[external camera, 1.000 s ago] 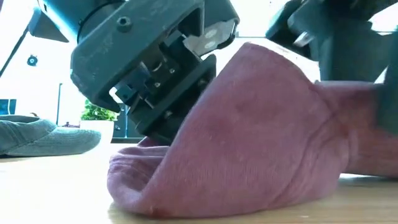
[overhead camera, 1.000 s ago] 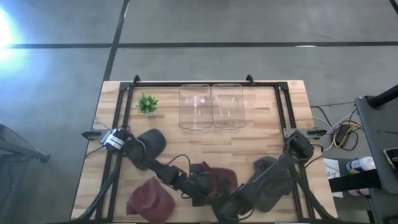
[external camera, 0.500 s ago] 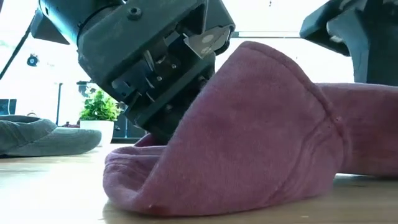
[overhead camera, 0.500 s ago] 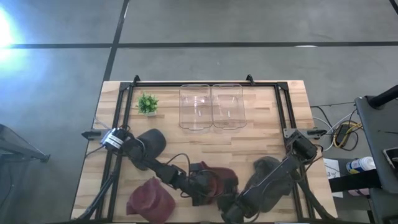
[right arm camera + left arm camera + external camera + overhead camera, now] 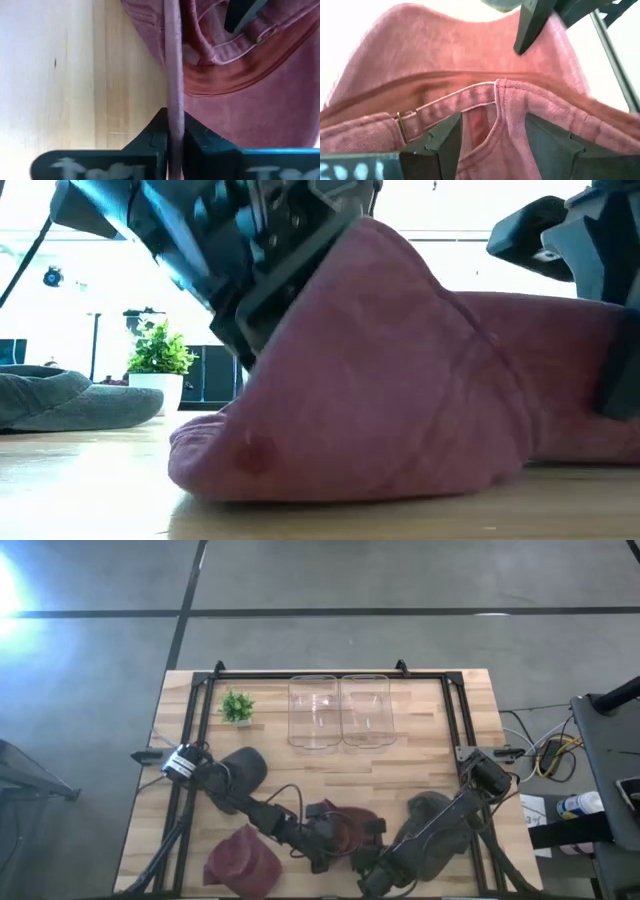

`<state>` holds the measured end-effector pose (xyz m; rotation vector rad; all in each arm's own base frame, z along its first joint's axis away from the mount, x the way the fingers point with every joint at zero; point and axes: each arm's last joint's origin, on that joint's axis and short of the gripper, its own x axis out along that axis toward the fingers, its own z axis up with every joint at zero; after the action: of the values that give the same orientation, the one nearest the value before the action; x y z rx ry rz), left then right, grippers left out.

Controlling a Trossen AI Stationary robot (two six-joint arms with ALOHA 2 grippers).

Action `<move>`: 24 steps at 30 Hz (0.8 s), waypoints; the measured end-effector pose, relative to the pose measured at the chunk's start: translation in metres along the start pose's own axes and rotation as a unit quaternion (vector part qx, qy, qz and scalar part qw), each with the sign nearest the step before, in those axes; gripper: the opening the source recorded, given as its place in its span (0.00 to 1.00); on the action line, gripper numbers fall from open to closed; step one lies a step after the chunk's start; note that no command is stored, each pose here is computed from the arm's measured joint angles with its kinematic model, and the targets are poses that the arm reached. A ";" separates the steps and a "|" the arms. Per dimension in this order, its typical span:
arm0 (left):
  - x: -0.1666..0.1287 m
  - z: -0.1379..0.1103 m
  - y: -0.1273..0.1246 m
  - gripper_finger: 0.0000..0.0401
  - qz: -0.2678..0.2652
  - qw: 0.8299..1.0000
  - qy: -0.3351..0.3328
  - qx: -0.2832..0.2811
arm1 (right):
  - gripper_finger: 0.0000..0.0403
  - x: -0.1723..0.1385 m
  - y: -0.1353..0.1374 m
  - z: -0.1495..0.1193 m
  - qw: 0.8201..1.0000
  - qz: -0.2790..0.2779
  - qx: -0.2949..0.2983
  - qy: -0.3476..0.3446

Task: Pick & Place hat
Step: Put the right red cap into the right transparent bin

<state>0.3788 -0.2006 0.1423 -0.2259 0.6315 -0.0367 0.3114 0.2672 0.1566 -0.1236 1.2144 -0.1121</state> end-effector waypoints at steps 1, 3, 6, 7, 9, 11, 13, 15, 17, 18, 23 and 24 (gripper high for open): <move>-0.001 0.001 0.000 0.52 -0.001 1.000 -0.002 0.001 | 0.04 0.000 0.000 0.001 1.000 -0.001 -0.001 -0.002; -0.001 0.003 -0.001 0.52 -0.001 1.000 -0.005 0.002 | 0.04 -0.001 0.000 0.002 1.000 -0.004 -0.005 -0.007; -0.002 0.008 -0.003 0.52 -0.004 1.000 -0.010 0.001 | 0.04 -0.001 0.000 0.002 1.000 -0.007 -0.009 -0.012; -0.004 0.011 -0.003 0.52 -0.003 1.000 -0.012 0.004 | 0.04 -0.001 0.000 0.003 1.000 -0.008 -0.009 -0.014; -0.008 0.017 -0.004 0.52 0.000 1.000 -0.009 0.017 | 0.04 -0.001 0.000 0.003 1.000 -0.013 -0.010 -0.020; -0.014 0.022 -0.005 0.52 0.005 0.999 -0.002 0.034 | 0.03 -0.001 0.001 0.003 0.999 -0.019 -0.010 -0.026; -0.021 0.025 -0.004 0.52 0.009 0.999 0.007 0.047 | 0.03 -0.002 0.001 0.003 0.999 -0.025 -0.010 -0.033; -0.027 0.029 -0.004 0.52 0.010 0.998 0.009 0.056 | 0.03 -0.003 0.002 0.004 0.999 -0.030 -0.009 -0.041; -0.033 0.033 -0.004 0.52 0.011 0.998 0.009 0.066 | 0.03 -0.004 0.002 0.005 0.998 -0.034 -0.008 -0.048; -0.037 0.035 -0.004 0.52 0.016 0.997 0.008 0.069 | 0.03 -0.004 0.002 0.006 0.998 -0.033 -0.007 -0.051; -0.055 0.041 0.002 0.52 0.047 0.994 0.029 0.092 | 0.03 -0.005 0.004 0.008 0.997 -0.033 0.004 -0.070; -0.059 0.042 0.003 0.52 0.052 0.994 0.034 0.094 | 0.03 -0.005 0.004 0.008 0.996 -0.035 0.009 -0.075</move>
<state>0.3553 -0.1831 0.2086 -0.0092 0.7034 -0.0040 0.3176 0.2721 0.1633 -0.1558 1.0587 -0.1728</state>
